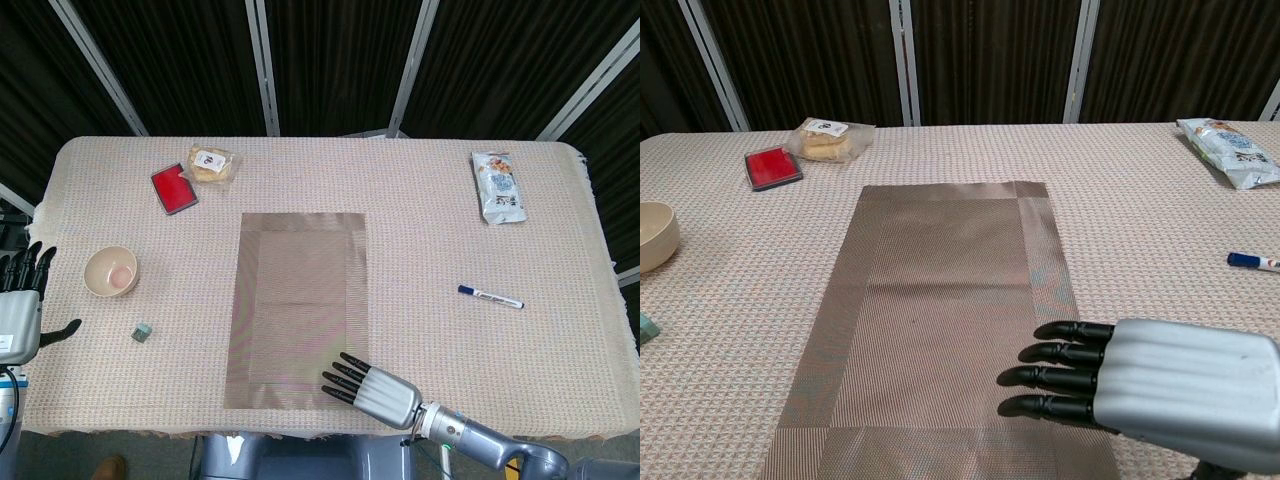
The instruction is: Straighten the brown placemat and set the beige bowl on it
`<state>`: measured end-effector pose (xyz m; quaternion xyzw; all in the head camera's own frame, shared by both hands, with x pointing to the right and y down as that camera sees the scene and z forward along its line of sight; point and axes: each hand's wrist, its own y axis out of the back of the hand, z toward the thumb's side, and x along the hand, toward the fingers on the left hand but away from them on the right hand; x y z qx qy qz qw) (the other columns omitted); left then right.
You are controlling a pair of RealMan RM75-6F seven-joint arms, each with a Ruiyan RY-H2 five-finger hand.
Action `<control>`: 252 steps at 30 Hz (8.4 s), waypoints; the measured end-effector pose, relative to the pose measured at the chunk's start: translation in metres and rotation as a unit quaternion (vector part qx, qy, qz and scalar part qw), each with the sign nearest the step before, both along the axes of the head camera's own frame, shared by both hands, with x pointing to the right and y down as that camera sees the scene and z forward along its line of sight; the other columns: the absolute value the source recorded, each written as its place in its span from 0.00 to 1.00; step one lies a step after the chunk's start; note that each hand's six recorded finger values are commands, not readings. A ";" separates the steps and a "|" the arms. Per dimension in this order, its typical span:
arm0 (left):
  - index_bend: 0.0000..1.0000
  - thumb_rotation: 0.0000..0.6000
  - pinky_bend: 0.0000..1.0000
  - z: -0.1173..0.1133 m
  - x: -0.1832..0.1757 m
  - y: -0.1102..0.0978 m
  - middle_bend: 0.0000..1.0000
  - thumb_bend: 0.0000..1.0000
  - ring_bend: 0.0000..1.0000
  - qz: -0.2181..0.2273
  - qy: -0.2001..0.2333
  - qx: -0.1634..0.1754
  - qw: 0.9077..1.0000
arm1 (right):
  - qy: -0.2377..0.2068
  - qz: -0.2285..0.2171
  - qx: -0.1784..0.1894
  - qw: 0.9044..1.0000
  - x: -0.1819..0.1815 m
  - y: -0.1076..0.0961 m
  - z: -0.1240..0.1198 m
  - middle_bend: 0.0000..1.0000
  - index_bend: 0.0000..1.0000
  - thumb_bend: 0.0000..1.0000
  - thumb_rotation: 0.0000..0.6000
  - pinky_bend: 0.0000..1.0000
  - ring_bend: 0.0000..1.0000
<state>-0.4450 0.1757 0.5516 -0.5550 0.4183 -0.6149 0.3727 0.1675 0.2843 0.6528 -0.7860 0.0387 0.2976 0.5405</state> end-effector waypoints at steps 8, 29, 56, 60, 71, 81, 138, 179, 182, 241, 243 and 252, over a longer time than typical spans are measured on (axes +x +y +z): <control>0.00 1.00 0.00 -0.004 -0.004 -0.002 0.00 0.00 0.00 -0.006 0.008 0.005 1.000 | 0.003 -0.012 0.002 1.000 -0.018 0.005 0.011 0.00 0.05 0.00 1.00 0.00 0.00; 0.00 1.00 0.00 -0.013 -0.006 -0.004 0.00 0.00 0.00 -0.011 0.027 0.010 1.000 | 0.003 -0.008 0.010 1.000 -0.042 0.001 0.016 0.00 0.05 0.00 1.00 0.00 0.00; 0.00 1.00 0.00 -0.010 -0.005 -0.003 0.00 0.00 0.00 -0.006 0.027 0.006 1.000 | -0.029 0.029 0.014 0.999 -0.042 -0.015 0.012 0.00 0.00 0.45 1.00 0.00 0.00; 0.00 1.00 0.00 -0.010 -0.006 -0.003 0.00 0.00 0.00 -0.007 0.027 0.006 1.000 | -0.039 0.030 0.016 0.999 -0.041 -0.014 0.010 0.00 0.00 0.46 1.00 0.00 0.00; 0.00 1.00 0.00 -0.010 -0.005 -0.004 0.00 0.00 0.00 -0.006 0.027 0.004 1.000 | -0.039 0.023 0.035 0.998 -0.003 -0.014 -0.001 0.00 0.81 0.46 1.00 0.00 0.00; 0.00 1.00 0.00 -0.010 -0.002 -0.002 0.00 0.00 0.00 -0.001 0.028 0.004 1.000 | -0.033 0.033 0.040 0.998 0.026 -0.015 -0.003 0.00 0.85 0.46 1.00 0.00 0.00; 0.05 1.00 0.00 0.054 0.079 -0.029 0.00 0.00 0.00 0.219 0.081 -0.057 0.971 | -0.019 0.384 0.205 0.900 0.185 -0.156 -0.094 0.00 0.00 0.00 1.00 0.00 0.00; 0.23 1.00 0.00 0.189 0.231 -0.022 0.00 0.00 0.00 0.303 0.143 -0.172 0.926 | -0.047 0.503 0.130 0.853 0.198 -0.088 -0.113 0.00 0.00 0.00 1.00 0.00 0.00; 0.23 1.00 0.00 0.192 0.236 -0.021 0.00 0.00 0.00 0.308 0.140 -0.173 0.925 | -0.051 0.505 0.133 0.852 0.200 -0.089 -0.115 0.00 0.00 0.00 1.00 0.00 0.00; 0.67 1.00 0.00 0.173 0.261 -0.016 0.00 0.37 0.00 0.323 0.136 -0.155 0.923 | -0.089 0.507 0.123 0.849 0.200 -0.089 -0.130 0.00 0.00 0.00 1.00 0.00 0.00; 0.68 1.00 0.00 0.167 0.261 -0.010 0.00 0.38 0.00 0.324 0.139 -0.155 0.923 | -0.090 0.506 0.123 0.849 0.200 -0.088 -0.130 0.00 0.00 0.00 1.00 0.00 0.00; 0.69 1.00 0.00 0.138 0.254 0.018 0.00 0.39 0.00 0.352 0.148 -0.169 0.909 | -0.094 0.500 0.125 0.852 0.196 -0.085 -0.134 0.00 0.00 0.00 1.00 0.00 0.00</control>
